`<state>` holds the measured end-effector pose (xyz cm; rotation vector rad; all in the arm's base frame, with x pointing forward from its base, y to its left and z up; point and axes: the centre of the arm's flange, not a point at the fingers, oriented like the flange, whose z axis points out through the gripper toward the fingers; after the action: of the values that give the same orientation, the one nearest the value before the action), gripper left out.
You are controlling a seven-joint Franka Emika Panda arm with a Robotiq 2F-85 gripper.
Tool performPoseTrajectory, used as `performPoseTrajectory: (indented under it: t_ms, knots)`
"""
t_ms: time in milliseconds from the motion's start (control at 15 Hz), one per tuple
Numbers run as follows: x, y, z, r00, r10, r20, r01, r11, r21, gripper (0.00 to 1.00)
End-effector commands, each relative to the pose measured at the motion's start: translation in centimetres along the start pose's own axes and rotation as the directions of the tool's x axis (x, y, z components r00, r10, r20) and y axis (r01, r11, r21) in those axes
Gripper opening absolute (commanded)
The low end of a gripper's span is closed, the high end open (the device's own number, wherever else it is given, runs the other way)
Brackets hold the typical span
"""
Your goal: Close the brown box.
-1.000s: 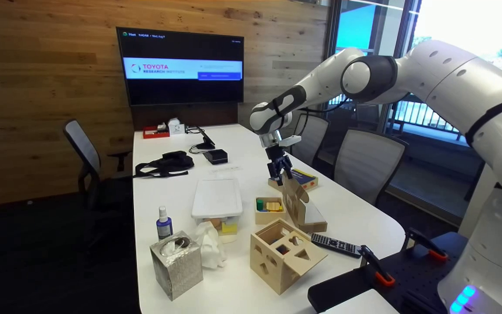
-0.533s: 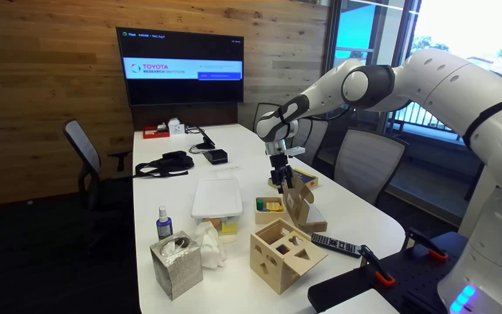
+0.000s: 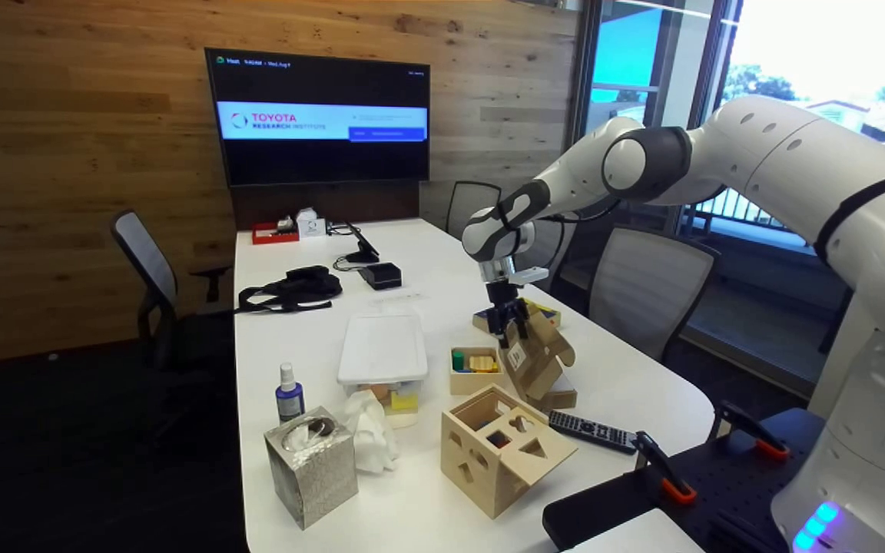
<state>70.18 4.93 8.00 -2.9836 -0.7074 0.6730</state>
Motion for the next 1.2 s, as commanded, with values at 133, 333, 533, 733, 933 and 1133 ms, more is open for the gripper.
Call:
performPoseTrajectory:
  t_ms: [133,333,533,733,933,1133]
  knots:
    - [0.0,1.2,0.7,0.989,0.148,-0.008,-0.148,0.988,-0.053,1.00]
    - [-0.3,2.0,2.2,0.981,0.196,0.004,-0.196,0.980,-0.042,1.00]
    - [-0.9,2.8,3.3,0.963,0.270,-0.002,-0.269,0.962,-0.052,1.00]
    - [-1.3,3.8,3.6,0.937,0.349,-0.029,-0.351,0.934,-0.071,1.00]
    - [-0.9,4.5,5.0,0.921,0.390,-0.009,-0.390,0.918,-0.070,1.00]
    - [-0.5,5.0,6.7,0.910,0.415,0.005,-0.415,0.909,-0.051,1.00]
